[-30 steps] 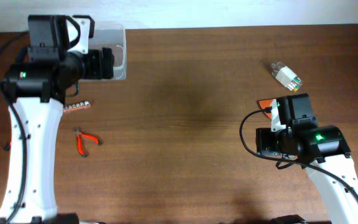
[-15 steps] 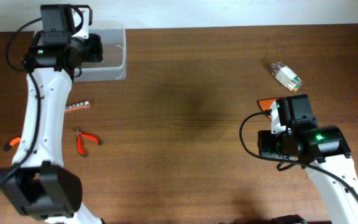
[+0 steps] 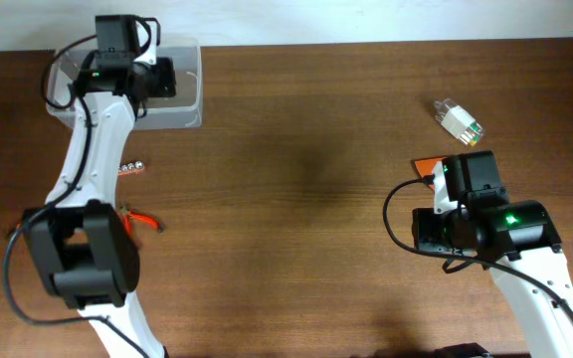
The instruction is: Pack container
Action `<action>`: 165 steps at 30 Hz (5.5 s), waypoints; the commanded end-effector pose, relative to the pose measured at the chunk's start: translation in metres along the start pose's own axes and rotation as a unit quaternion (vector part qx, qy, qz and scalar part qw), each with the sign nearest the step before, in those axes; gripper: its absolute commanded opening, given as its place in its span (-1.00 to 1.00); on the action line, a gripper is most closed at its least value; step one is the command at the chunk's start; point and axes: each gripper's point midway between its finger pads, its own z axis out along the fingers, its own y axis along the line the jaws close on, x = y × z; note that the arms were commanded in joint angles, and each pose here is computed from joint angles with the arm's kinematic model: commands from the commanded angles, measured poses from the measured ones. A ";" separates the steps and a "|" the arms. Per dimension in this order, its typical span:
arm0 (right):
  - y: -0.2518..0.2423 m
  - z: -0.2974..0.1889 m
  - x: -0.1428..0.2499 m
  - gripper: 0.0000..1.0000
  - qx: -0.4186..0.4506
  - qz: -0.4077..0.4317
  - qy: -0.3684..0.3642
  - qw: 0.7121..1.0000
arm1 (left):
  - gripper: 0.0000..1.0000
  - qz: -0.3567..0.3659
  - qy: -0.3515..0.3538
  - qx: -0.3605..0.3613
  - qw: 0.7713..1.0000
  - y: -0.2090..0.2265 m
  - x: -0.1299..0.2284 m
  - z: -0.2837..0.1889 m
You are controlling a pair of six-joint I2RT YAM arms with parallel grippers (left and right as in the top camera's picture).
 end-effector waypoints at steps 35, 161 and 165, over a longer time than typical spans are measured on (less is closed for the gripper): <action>0.002 -0.005 -0.005 0.04 -0.006 0.004 -0.008 1.000 | -0.97 0.076 0.165 0.119 0.976 -0.152 0.105 0.048; 0.138 0.130 -0.140 -0.92 -0.081 -0.274 0.162 0.945 | -0.96 -0.116 0.009 -0.144 0.983 0.090 -0.038 -0.229; 0.125 0.120 -0.139 -0.92 -0.077 -0.254 0.171 0.949 | -0.97 -0.116 0.008 -0.144 0.983 0.090 -0.039 -0.229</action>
